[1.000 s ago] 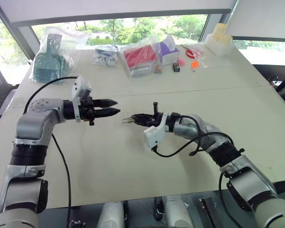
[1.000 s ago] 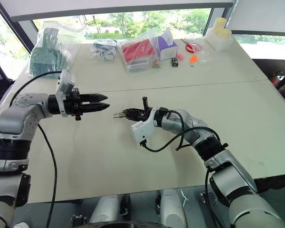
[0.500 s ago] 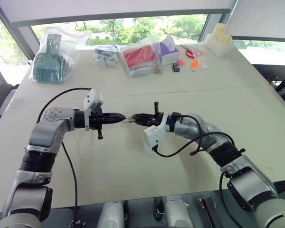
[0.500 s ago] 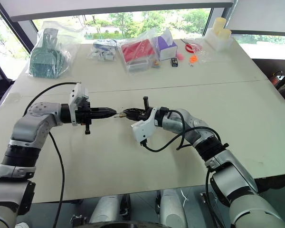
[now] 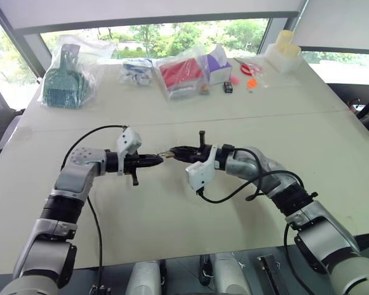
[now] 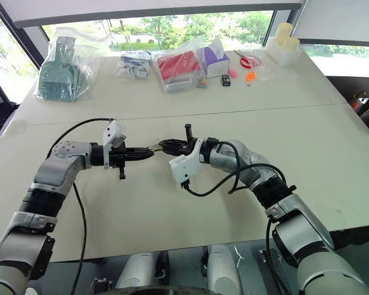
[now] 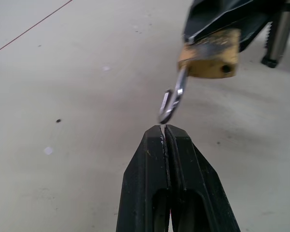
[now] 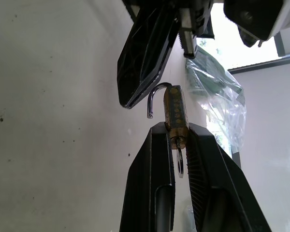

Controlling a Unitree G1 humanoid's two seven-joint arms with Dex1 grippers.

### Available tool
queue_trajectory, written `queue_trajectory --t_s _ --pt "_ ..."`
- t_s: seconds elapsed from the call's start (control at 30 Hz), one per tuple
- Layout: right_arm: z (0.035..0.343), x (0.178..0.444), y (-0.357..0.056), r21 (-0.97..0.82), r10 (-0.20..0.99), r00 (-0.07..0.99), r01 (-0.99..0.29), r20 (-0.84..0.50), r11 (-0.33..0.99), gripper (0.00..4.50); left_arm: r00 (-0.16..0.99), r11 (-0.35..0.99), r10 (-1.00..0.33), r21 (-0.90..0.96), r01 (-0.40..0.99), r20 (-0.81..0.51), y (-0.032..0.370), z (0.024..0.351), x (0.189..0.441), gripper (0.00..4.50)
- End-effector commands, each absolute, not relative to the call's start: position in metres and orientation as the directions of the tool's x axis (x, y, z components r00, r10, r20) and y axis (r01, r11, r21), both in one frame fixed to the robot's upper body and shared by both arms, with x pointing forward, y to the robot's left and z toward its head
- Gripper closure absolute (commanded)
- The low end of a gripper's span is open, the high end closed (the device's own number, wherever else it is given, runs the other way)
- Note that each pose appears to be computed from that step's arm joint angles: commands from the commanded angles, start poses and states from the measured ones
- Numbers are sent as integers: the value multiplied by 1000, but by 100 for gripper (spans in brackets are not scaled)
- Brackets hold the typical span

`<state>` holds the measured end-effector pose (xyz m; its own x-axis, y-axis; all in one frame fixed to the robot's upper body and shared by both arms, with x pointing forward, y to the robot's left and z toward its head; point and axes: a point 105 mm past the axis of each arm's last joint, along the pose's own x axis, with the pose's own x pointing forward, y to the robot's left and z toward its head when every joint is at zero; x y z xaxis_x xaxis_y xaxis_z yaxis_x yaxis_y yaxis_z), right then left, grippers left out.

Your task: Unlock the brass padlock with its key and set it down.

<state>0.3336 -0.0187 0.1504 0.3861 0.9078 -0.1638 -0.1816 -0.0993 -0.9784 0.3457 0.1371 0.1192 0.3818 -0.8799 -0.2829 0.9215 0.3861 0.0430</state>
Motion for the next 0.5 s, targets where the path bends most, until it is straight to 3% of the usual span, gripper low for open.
queue_trajectory --t_s 0.03,0.23,0.5 --pt "168 330 -18 -988 922 374 -147 -98 -45 450 423 413 -879 94 906 -221 140 139 354 445" --pt "163 328 -18 -984 921 372 -172 -116 -54 450 463 458 -867 73 886 -183 144 144 359 445" --pt "168 333 -19 -986 917 382 -159 -110 -52 450 363 364 -874 62 930 -323 156 120 333 445"
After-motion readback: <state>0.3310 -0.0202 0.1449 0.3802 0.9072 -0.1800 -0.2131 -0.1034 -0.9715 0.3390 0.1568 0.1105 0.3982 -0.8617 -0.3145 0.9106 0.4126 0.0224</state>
